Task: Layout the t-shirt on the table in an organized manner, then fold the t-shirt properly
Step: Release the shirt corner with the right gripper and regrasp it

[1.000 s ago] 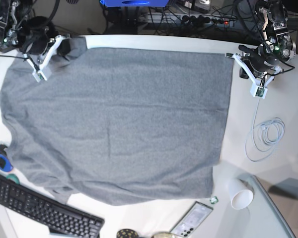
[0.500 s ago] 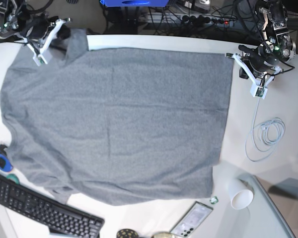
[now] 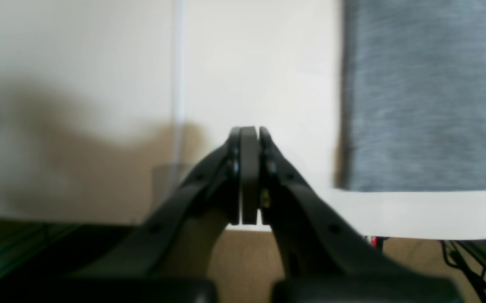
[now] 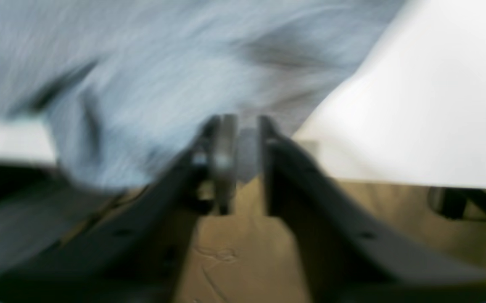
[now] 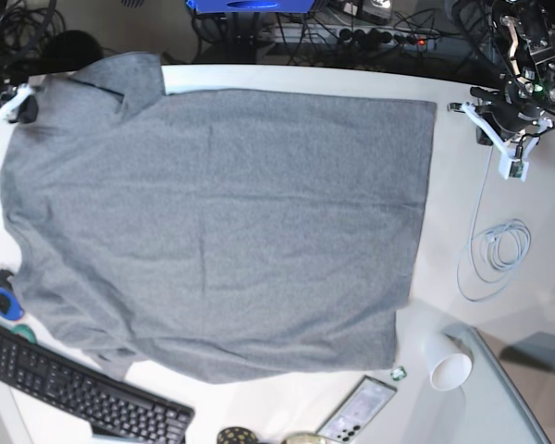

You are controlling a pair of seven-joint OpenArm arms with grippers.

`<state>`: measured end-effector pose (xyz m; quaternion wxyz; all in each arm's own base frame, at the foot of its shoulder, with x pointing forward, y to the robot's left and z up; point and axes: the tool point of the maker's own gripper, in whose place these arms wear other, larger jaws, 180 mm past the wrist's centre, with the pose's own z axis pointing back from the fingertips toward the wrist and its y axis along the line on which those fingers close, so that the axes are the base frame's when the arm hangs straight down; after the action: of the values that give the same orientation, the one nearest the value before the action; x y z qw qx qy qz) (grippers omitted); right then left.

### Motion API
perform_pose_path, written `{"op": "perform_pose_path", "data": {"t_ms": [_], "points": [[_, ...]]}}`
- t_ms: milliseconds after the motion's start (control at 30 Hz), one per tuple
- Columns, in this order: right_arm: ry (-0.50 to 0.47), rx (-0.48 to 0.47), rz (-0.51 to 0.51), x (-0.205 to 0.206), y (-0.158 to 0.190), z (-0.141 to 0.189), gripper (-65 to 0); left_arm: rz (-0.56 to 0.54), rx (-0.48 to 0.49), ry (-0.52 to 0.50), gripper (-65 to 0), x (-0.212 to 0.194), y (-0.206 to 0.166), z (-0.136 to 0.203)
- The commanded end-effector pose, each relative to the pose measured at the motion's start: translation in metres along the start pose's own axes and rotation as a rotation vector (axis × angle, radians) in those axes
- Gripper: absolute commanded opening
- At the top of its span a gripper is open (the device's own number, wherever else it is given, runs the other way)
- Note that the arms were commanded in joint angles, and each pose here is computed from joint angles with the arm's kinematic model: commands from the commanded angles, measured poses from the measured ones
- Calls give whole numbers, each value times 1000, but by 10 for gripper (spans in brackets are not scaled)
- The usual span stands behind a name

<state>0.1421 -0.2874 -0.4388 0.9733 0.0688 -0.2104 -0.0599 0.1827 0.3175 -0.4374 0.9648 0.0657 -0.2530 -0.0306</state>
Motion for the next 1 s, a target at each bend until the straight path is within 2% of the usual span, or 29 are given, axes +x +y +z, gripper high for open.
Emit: {"op": "perform_pose_path", "data": {"t_ms": [0, 67, 133, 333, 400, 467, 533, 667, 767, 833, 967], "points": [[-15, 0, -12, 5, -5, 1, -431, 0, 15, -30, -650, 9, 7, 3], [-29, 9, -43, 9, -8, -5, -335, -2, 17, -31, -650, 9, 8, 3], [-37, 21, -53, 16, -5, -11, -287, -3, 14, -33, -650, 10, 7, 3], [-31, 24, -45, 19, -3, -11, -288, 0, 6, -43, -650, 12, 2, 3], [17, 38, 27, 7, 10, -7, -288, 4, 6, -50, -650, 16, 3, 1], [73, 95, 130, -7, 40, -12, -296, 6, 5, -49, -650, 16, 3, 1], [87, 143, 182, -18, 61, -15, -368, 5, 4, -49, -650, 16, 3, 1], [104, 219, 190, -39, 85, -26, -650, 5, 4, -49, -650, 16, 3, 1], [131, 241, 162, -52, 88, -34, -623, 9, 6, -44, -650, 13, 4, 1], [129, 248, 145, -52, 88, -38, -644, 8, 7, -42, -650, 13, 4, 1], [137, 254, 130, -54, 88, -42, -644, 8, 7, -42, -650, 13, 4, 1]]}}
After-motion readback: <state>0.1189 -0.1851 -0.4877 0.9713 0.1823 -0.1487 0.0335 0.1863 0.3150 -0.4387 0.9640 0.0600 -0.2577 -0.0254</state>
